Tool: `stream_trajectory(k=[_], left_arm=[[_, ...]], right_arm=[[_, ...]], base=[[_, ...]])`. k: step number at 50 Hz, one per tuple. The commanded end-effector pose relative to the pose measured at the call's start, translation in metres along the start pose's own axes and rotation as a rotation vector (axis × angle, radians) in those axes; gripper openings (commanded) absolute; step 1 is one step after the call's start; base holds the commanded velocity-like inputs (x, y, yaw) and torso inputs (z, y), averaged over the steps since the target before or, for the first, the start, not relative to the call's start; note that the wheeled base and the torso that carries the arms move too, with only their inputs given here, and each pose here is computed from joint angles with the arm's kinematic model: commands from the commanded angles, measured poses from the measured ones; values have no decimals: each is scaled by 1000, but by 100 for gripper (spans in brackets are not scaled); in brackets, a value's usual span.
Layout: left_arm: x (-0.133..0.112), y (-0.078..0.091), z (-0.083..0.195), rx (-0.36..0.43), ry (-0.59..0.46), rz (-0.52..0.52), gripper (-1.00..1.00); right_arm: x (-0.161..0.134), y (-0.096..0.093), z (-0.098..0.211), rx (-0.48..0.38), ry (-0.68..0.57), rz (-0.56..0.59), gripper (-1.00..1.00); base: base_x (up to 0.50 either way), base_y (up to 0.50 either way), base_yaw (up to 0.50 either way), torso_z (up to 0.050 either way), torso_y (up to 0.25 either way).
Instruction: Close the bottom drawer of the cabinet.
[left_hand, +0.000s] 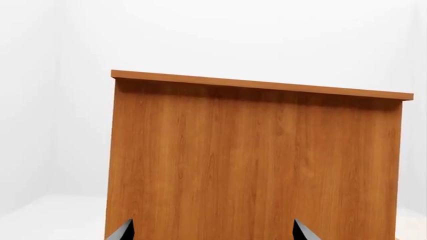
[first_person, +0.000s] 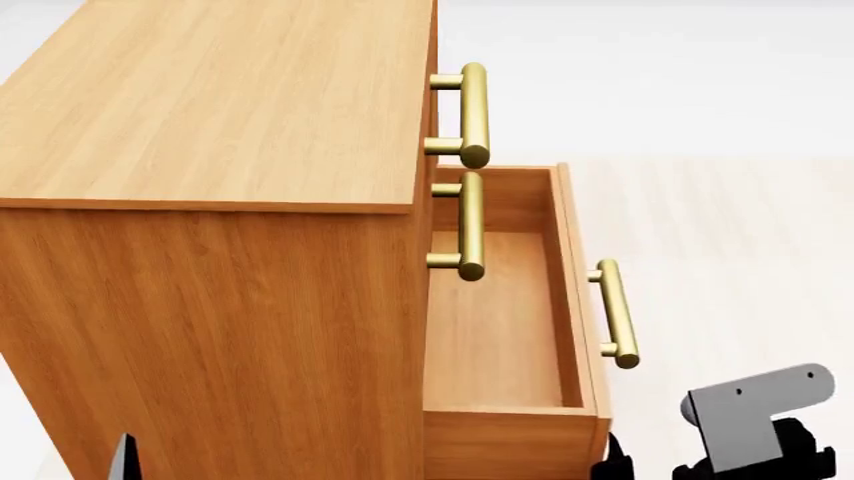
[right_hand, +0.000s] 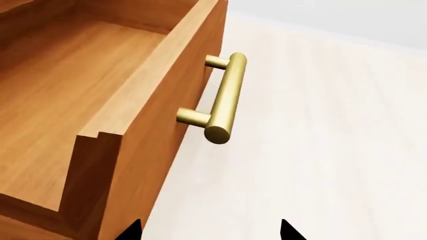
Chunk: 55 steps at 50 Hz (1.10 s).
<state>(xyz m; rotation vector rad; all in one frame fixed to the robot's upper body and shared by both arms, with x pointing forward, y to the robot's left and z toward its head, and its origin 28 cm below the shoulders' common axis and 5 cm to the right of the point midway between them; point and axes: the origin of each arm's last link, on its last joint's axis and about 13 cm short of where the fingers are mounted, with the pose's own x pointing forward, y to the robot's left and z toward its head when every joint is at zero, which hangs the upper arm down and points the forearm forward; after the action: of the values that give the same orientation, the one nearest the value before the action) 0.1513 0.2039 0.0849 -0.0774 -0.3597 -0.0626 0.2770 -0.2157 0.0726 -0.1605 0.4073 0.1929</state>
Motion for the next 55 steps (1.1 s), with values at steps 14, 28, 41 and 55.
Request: stream_trajectory(k=[14,28,41,55], left_arm=[[3,3,-5,10,-6,1,100],[3,3,-5,10,-2,3,100],[3,3,-5,10,1,0,100],[3,4,-7,8,2,3,100]], right_arm=[[18,9,7,26,-17,77,100],[27,16,12,9,-16,113,100],[36,22,18,-5,-21,151,100],[47,32,19,-25,-13,197,100]], base=[[0,0,0,0,0],[0,0,0,0,0],[0,0,0,0,0],[0,0,0,0,0]])
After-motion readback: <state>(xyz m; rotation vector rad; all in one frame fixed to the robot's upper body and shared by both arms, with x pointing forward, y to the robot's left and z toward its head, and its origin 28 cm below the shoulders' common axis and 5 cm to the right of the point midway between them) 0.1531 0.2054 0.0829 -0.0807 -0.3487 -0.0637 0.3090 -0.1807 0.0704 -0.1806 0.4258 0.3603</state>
